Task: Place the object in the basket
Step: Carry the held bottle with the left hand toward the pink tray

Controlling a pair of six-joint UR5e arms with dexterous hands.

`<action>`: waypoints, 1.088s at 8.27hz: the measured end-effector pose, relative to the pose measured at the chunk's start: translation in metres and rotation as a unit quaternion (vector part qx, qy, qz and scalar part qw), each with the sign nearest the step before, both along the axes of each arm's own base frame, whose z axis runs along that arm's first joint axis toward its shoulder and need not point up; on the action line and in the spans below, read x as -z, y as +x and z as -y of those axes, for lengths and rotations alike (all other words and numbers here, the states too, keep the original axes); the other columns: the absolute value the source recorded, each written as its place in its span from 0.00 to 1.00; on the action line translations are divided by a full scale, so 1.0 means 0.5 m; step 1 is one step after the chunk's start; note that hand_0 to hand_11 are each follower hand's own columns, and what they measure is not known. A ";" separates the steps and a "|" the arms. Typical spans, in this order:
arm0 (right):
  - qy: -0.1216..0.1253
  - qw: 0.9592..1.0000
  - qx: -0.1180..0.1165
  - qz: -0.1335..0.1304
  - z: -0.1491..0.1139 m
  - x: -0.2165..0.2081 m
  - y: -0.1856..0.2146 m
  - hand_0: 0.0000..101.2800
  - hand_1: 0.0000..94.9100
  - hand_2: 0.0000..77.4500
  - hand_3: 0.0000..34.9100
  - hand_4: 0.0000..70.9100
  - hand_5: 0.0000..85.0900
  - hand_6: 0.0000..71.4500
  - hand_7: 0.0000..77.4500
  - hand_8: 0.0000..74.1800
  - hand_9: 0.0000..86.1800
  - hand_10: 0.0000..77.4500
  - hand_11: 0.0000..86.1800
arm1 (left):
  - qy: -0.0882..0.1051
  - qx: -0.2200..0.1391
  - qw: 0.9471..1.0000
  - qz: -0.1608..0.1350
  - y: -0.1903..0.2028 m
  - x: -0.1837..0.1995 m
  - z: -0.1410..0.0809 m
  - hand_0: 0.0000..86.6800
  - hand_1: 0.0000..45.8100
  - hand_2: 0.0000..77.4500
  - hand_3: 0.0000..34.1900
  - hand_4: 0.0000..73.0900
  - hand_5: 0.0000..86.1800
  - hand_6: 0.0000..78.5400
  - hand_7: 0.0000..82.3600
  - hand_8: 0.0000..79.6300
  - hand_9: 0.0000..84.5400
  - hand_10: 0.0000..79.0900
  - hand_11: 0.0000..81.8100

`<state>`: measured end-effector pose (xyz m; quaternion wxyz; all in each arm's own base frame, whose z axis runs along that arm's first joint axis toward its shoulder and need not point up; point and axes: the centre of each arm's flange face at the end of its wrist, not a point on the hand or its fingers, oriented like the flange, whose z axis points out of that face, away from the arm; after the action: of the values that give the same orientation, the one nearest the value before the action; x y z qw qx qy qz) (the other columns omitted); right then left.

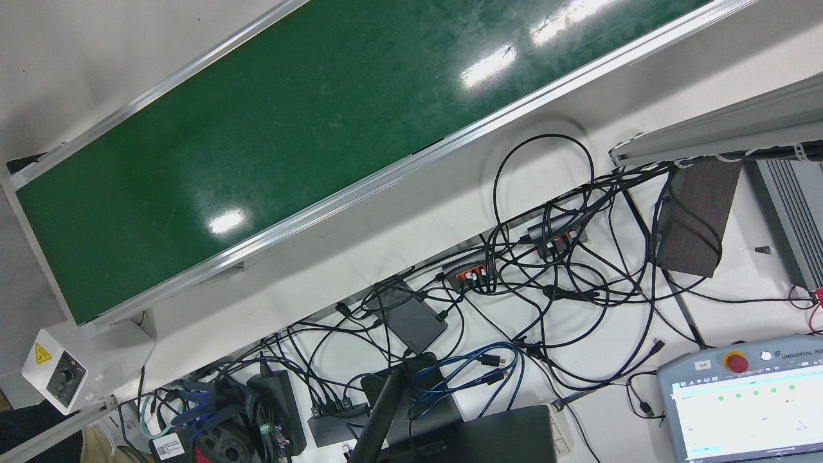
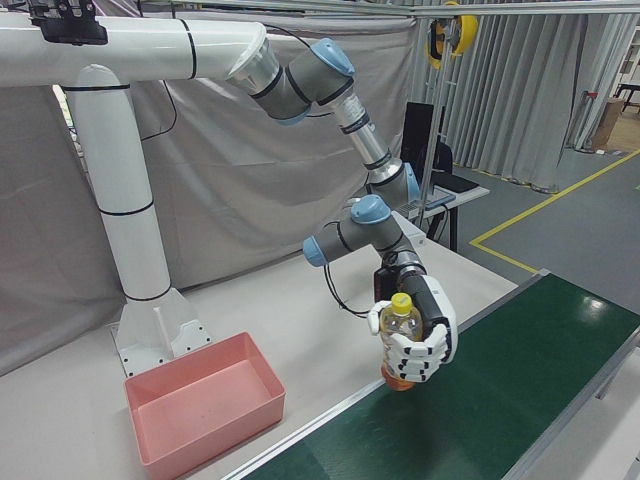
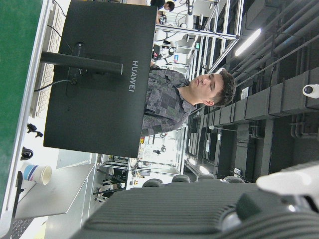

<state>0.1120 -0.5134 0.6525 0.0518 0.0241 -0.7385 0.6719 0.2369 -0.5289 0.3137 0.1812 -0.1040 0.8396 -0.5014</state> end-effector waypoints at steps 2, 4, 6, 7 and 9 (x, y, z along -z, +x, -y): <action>0.000 1.000 0.000 0.000 0.000 0.000 0.000 0.00 0.00 0.01 0.00 0.00 0.00 0.00 0.01 0.00 0.00 0.00 0.00 | 0.028 -0.035 0.999 0.010 0.053 0.056 -0.091 0.72 0.11 0.64 0.00 0.71 0.64 0.78 0.67 0.84 0.64 0.66 0.72; 0.000 1.000 0.000 0.000 0.000 0.000 0.000 0.00 0.00 0.01 0.00 0.00 0.00 0.00 0.01 0.00 0.00 0.00 0.00 | 0.047 -0.075 0.996 0.017 0.119 0.075 -0.176 0.73 0.11 0.65 0.00 0.71 0.64 0.78 0.67 0.84 0.64 0.66 0.72; 0.000 1.000 0.000 0.000 0.000 0.000 0.000 0.00 0.00 0.01 0.00 0.00 0.00 0.00 0.01 0.00 0.00 0.00 0.00 | 0.060 -0.103 0.992 0.029 0.179 0.072 -0.235 0.72 0.11 0.65 0.00 0.71 0.64 0.78 0.67 0.84 0.64 0.66 0.72; 0.000 1.000 0.000 0.000 0.000 0.000 0.000 0.00 0.00 0.01 0.00 0.00 0.00 0.00 0.01 0.00 0.00 0.00 0.00 | 0.066 -0.115 0.991 0.031 0.208 0.075 -0.269 0.72 0.11 0.65 0.00 0.71 0.64 0.78 0.67 0.84 0.64 0.67 0.72; 0.000 1.000 0.000 0.000 0.000 0.000 0.000 0.00 0.00 0.01 0.00 0.00 0.00 0.00 0.01 0.00 0.00 0.00 0.00 | 0.074 -0.143 0.987 0.025 0.276 0.088 -0.349 0.72 0.11 0.65 0.00 0.71 0.63 0.78 0.68 0.84 0.64 0.67 0.72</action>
<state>0.1120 -0.5134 0.6526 0.0517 0.0240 -0.7384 0.6720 0.3751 -0.3542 0.2695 0.2791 -0.1967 0.8461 -0.4092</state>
